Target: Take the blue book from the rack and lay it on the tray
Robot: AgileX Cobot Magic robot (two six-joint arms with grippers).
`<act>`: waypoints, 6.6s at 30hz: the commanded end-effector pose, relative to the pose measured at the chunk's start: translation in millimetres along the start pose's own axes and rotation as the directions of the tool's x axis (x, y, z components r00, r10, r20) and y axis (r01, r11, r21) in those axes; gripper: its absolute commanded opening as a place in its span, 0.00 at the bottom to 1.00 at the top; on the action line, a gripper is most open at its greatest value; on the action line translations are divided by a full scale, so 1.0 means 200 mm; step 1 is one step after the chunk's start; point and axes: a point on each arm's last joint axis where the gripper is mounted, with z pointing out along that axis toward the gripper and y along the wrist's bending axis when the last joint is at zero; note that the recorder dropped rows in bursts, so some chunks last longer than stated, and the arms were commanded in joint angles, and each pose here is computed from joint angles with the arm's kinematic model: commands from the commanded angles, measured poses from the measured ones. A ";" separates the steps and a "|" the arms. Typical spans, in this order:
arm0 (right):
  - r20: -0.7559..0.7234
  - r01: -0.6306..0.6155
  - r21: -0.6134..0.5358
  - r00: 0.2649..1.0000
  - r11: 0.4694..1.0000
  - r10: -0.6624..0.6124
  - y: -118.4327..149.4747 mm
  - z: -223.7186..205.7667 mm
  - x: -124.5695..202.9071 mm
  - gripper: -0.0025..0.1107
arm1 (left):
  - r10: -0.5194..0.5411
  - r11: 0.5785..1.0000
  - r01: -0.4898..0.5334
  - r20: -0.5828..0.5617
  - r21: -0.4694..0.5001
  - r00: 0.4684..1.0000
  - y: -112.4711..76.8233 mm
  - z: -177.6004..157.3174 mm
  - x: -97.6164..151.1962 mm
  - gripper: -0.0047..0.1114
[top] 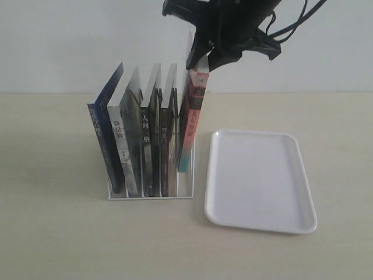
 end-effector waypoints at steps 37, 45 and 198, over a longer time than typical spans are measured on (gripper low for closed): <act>-0.019 -0.009 0.034 1.000 0.999 0.010 -0.07 0.24 -0.04 0.24 | 0.000 1.000 0.000 0.022 -0.003 1.000 0.00 0.00 -0.01 0.08; -0.031 -0.044 -0.057 0.999 0.997 0.042 -0.02 0.22 -0.03 0.36 | 0.000 1.000 0.000 0.022 -0.003 1.000 0.00 0.00 -0.01 0.08; -0.008 0.190 0.240 0.981 0.952 -0.194 0.31 0.43 -0.03 0.38 | 0.000 1.000 0.000 0.022 -0.003 1.000 0.00 0.00 -0.01 0.08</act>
